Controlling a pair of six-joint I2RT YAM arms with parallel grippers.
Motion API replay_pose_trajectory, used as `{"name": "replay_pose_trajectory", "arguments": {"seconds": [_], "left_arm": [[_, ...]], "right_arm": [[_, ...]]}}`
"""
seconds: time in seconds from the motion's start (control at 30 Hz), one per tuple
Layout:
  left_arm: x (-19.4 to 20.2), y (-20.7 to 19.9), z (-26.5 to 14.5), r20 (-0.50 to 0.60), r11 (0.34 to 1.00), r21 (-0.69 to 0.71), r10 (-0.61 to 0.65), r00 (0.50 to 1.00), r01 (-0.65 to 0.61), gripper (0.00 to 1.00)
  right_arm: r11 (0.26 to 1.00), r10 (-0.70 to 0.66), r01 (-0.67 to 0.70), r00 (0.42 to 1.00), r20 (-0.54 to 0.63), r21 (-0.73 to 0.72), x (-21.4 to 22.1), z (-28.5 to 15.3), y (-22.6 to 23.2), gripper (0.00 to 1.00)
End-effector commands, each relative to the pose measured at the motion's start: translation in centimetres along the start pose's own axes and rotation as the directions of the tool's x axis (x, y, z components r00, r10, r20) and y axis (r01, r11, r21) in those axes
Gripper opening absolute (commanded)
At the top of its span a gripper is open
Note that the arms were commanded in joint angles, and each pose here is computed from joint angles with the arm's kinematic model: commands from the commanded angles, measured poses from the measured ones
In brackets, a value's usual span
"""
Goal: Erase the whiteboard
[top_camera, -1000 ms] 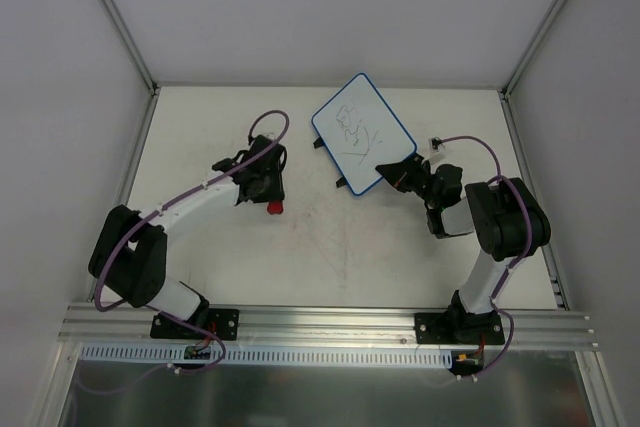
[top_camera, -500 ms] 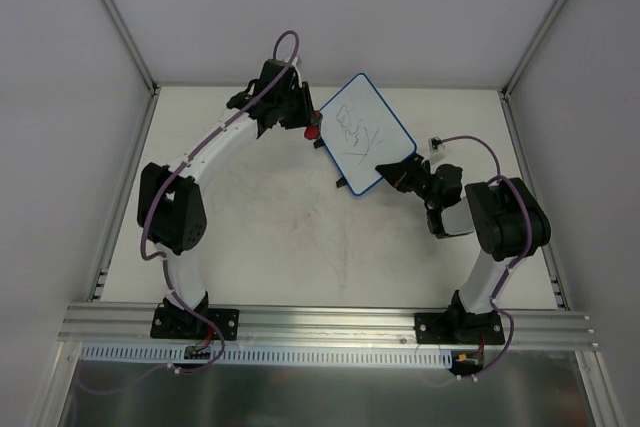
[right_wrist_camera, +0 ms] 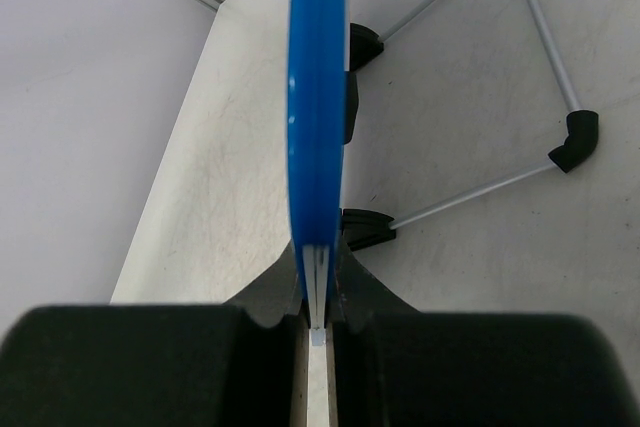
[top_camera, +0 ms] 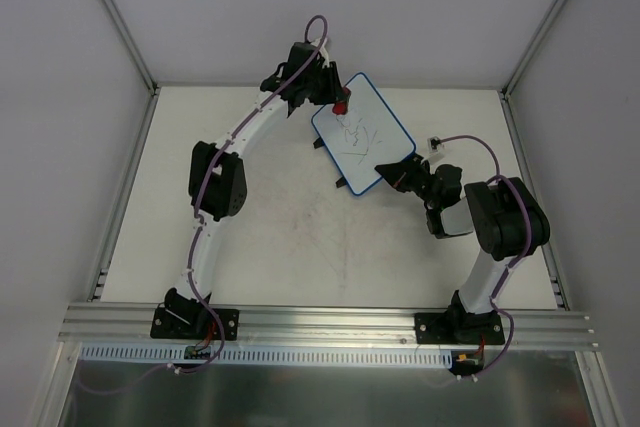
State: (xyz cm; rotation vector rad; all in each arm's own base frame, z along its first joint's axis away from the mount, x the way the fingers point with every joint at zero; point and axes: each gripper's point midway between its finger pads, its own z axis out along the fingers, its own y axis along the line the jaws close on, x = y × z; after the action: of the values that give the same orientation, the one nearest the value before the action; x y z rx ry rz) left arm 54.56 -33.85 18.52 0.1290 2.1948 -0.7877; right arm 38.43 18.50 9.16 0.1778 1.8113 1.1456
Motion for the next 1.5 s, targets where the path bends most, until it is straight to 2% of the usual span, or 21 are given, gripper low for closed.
{"name": "replay_pose_trajectory", "arguments": {"seconds": [0.0, 0.13, 0.33, 0.57, 0.8, 0.9, 0.97, 1.13, 1.3, 1.47], "left_arm": [[-2.7, -2.6, 0.4, 0.091, 0.989, 0.096, 0.106, 0.990, -0.114, 0.00], [-2.7, -3.6, 1.2, 0.110, 0.970, 0.175, 0.151, 0.982, -0.168, 0.00], [-1.2, -4.2, 3.6, 0.104, 0.953, 0.254, 0.140, 0.985, -0.162, 0.00], [0.4, -3.4, 5.9, 0.085, 0.968, 0.226, 0.093, 0.992, -0.110, 0.00], [0.0, -0.9, 6.3, 0.116, 0.989, 0.110, 0.089, 0.989, -0.101, 0.00], [0.0, 1.7, 6.1, 0.115, 0.999, 0.033, 0.028, 0.993, -0.032, 0.00], [0.7, 3.6, 6.0, 0.095, 0.998, 0.000, -0.056, 0.994, 0.056, 0.00], [0.8, 9.4, 5.0, 0.083, 0.967, -0.065, -0.243, 0.967, 0.248, 0.00], [1.0, 9.4, 4.7, 0.061, 0.970, -0.047, -0.238, 0.969, 0.241, 0.00], [1.7, 5.3, 5.2, 0.018, 0.992, 0.057, -0.113, 0.993, 0.112, 0.00]], "right_arm": [[0.978, -0.141, 0.159, 0.982, 0.129, -0.138, -2.7, 0.3, 3.4, 0.00], [0.976, -0.146, 0.164, 0.981, 0.126, -0.145, -2.6, 0.3, 3.6, 0.00], [0.975, -0.146, 0.164, 0.981, 0.125, -0.150, -2.7, 0.5, 3.7, 0.00], [0.975, -0.146, 0.164, 0.982, 0.122, -0.149, -2.5, 0.5, 3.7, 0.00], [0.975, -0.144, 0.163, 0.982, 0.126, -0.153, -2.7, 0.4, 3.9, 0.00], [0.975, -0.141, 0.159, 0.983, 0.121, -0.156, -2.5, 0.3, 4.0, 0.00], [0.975, -0.141, 0.159, 0.982, 0.122, -0.155, -2.6, 0.3, 3.9, 0.00], [0.975, -0.141, 0.160, 0.982, 0.123, -0.156, -2.6, 0.4, 4.0, 0.00], [0.974, -0.142, 0.161, 0.982, 0.122, -0.159, -2.6, 0.4, 4.1, 0.00], [0.974, -0.142, 0.161, 0.982, 0.123, -0.161, -2.7, 0.4, 4.2, 0.00]]}}
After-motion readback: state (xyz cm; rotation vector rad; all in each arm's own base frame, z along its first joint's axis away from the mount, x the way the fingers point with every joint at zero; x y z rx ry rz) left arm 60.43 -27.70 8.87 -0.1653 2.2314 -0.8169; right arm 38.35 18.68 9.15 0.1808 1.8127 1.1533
